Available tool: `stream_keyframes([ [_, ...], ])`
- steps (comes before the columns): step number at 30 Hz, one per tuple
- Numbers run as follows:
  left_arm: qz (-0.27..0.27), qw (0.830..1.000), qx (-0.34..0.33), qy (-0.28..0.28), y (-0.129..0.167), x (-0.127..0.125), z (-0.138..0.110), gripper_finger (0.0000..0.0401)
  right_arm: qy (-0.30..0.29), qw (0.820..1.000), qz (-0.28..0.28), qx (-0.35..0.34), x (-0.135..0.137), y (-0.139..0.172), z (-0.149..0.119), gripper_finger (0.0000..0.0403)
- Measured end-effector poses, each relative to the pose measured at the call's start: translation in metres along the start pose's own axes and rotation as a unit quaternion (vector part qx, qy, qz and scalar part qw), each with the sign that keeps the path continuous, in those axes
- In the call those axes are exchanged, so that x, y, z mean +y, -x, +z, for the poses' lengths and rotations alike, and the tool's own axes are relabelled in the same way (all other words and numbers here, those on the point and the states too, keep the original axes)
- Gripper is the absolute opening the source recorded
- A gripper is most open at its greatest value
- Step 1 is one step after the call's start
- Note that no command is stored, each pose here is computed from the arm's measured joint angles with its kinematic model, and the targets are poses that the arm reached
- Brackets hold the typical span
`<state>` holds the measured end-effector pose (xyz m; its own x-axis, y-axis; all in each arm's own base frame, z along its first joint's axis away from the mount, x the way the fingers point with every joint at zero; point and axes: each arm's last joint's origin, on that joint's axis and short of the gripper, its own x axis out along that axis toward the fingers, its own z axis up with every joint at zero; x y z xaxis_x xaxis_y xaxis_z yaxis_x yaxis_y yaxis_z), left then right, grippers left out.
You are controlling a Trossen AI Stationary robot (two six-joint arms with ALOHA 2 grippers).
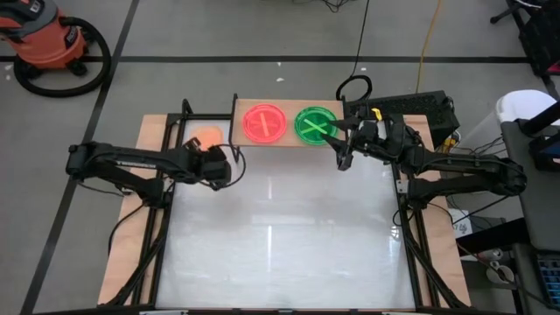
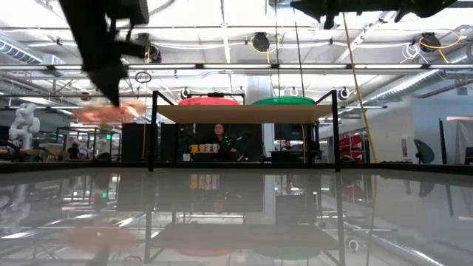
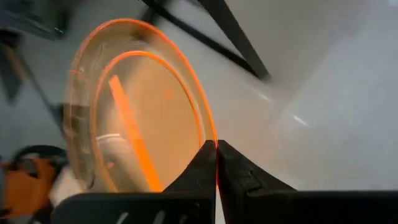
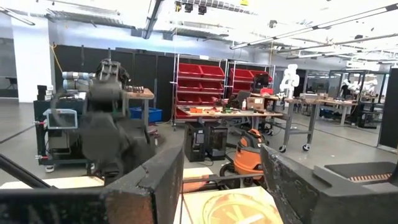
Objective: Place and stack plates onto a shelf
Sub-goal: Stack the orange plate on top of the orange plate on the shelf
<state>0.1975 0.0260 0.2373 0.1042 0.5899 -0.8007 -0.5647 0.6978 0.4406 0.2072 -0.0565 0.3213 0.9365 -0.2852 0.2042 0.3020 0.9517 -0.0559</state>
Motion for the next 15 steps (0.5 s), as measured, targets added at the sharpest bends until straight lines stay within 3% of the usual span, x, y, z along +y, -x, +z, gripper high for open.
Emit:
stream_keyframes([
  [5, 0.059, 0.995, -0.075, 0.006, 0.042, 0.020, 0.029, 0.0001, 0.000, 1.000, 0.000, 0.006, 0.000, 0.000, -0.001, 0.0194],
  [9, 0.062, 0.982, -0.153, -0.087, 0.061, 0.026, 0.060, 0.0001, 0.000, 1.000, 0.000, 0.007, 0.000, 0.000, -0.002, 0.0194],
  [15, 0.001, 0.939, -0.223, -0.262, 0.054, 0.016, 0.094, 0.0001, 0.000, 1.000, 0.000, 0.008, 0.000, -0.001, -0.002, 0.0194],
])
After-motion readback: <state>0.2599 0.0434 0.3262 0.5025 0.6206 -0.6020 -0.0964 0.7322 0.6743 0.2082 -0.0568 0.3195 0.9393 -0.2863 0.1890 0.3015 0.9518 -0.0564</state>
